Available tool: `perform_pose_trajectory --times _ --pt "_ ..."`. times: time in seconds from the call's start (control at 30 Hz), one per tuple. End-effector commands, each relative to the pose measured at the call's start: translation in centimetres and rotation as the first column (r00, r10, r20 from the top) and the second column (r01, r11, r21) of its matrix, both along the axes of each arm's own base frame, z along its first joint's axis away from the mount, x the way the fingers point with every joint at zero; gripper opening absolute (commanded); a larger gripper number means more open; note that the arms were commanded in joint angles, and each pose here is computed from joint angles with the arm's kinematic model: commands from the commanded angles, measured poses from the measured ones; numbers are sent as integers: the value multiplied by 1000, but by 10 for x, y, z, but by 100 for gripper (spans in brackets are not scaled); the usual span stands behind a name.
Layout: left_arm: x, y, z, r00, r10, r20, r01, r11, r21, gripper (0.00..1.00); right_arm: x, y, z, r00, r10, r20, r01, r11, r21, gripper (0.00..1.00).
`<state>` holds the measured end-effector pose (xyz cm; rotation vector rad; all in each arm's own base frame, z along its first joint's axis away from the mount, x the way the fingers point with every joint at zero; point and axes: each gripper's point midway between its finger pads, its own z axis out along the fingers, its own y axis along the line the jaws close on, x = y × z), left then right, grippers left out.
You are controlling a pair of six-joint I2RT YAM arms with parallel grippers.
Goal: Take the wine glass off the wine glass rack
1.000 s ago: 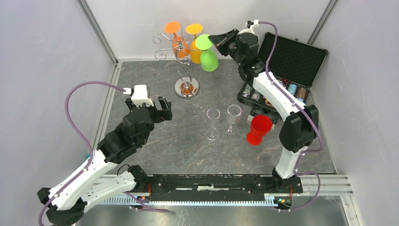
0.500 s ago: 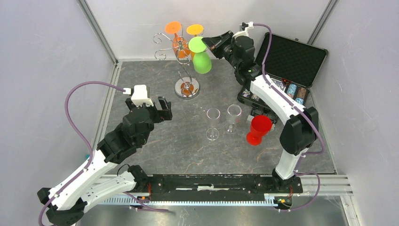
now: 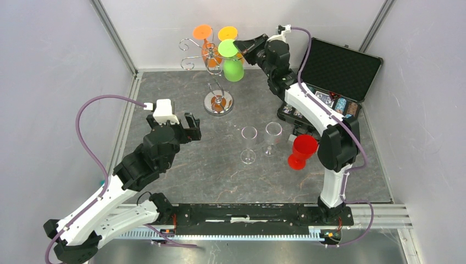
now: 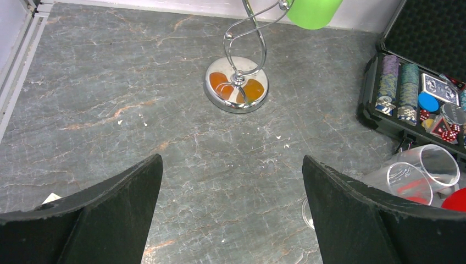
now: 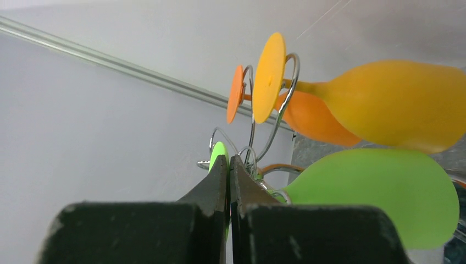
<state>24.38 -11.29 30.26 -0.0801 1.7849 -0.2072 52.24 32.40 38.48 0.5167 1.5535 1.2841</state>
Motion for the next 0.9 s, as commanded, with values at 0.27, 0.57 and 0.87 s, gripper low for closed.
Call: perform_pose_trajectory --times 0.27,0.57,0.87 --pt "4 -3 10 999 26 23 -25 997 -77 100 8 -66 49 985 -156 70 150 984 93 0" --pt "3 -27 25 994 -97 49 102 987 -126 100 -39 -127 60 968 -228 110 208 964 163 0" --pt "20 -83 19 947 -316 -51 288 911 -295 100 -113 -163 83 961 -178 213 130 967 220 0"
